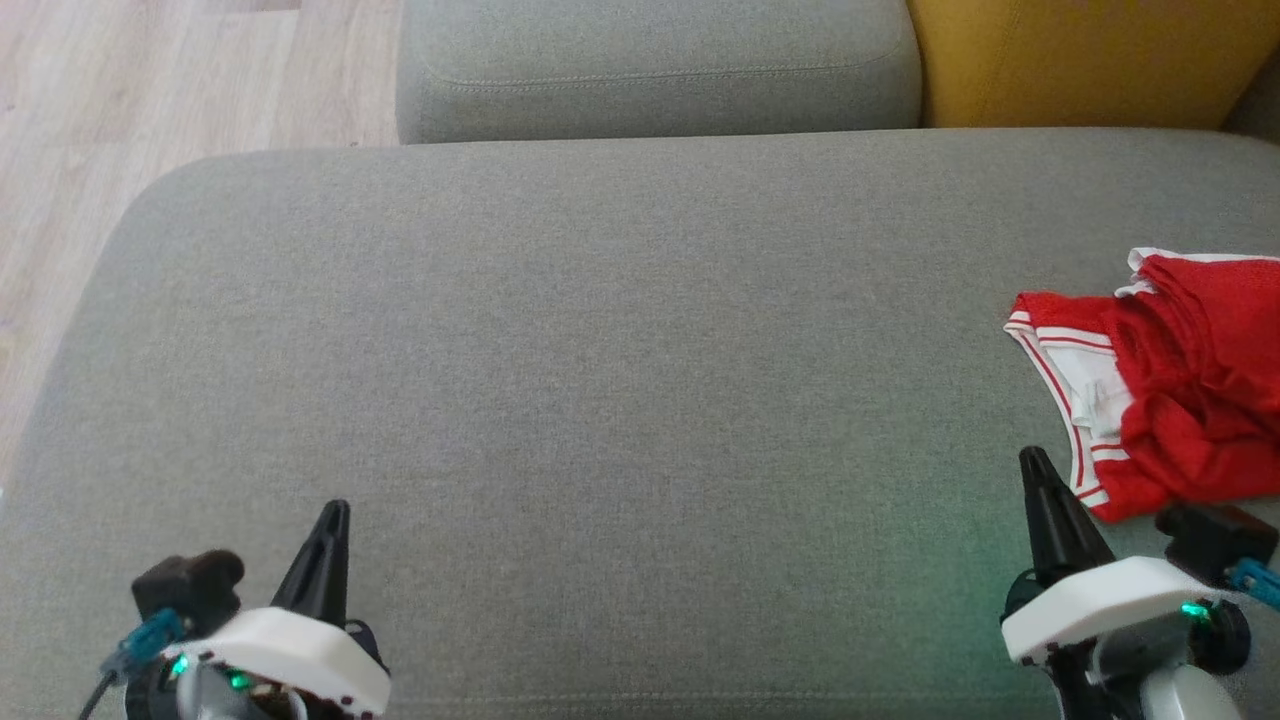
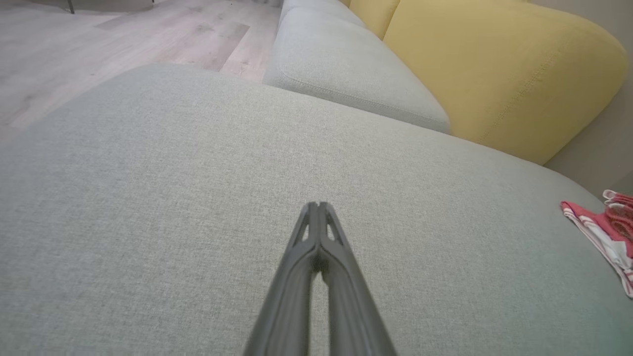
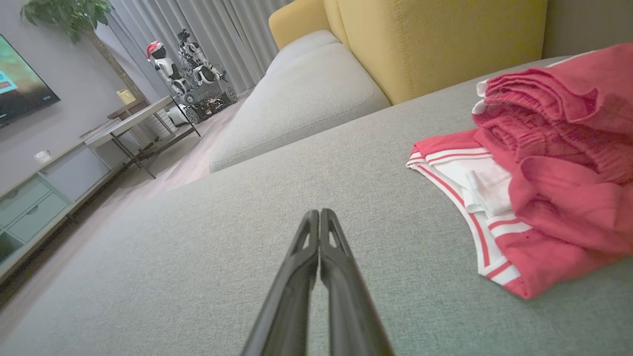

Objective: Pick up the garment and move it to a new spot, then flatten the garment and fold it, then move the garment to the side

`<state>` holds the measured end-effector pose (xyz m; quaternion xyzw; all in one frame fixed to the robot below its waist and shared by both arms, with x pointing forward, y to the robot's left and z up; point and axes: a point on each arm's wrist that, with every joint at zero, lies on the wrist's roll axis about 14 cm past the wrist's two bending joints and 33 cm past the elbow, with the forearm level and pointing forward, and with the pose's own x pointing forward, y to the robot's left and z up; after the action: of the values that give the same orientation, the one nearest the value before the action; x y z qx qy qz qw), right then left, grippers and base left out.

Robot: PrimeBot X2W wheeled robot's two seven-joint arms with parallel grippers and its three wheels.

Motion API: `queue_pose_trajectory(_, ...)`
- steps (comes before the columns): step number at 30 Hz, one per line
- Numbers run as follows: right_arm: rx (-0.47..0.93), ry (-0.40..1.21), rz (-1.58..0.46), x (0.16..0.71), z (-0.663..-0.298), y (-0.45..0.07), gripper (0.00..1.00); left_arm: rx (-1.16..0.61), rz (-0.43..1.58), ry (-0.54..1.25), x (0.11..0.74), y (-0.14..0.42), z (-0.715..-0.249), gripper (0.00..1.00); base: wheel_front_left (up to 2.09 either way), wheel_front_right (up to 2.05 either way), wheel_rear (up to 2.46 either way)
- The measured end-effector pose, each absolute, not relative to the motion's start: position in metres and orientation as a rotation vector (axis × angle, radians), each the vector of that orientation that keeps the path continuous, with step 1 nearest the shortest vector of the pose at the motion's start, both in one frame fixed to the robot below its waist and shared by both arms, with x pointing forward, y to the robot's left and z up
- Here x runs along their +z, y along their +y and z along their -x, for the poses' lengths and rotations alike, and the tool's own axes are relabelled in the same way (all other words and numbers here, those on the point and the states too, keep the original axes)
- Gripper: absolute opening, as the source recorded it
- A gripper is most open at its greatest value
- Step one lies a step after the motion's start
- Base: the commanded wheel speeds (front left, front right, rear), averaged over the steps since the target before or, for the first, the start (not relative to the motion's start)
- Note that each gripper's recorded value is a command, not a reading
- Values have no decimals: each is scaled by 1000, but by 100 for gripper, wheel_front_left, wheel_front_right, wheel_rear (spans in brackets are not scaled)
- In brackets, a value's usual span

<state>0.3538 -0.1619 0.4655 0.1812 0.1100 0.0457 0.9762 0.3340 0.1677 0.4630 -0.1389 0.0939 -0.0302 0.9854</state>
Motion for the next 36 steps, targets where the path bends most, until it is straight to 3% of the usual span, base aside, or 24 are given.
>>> queue_pose_trajectory(36, 23, 189, -783, 470, -362, -176, 0, 21, 716, 249, 457, 176, -348, 0, 0, 0, 0)
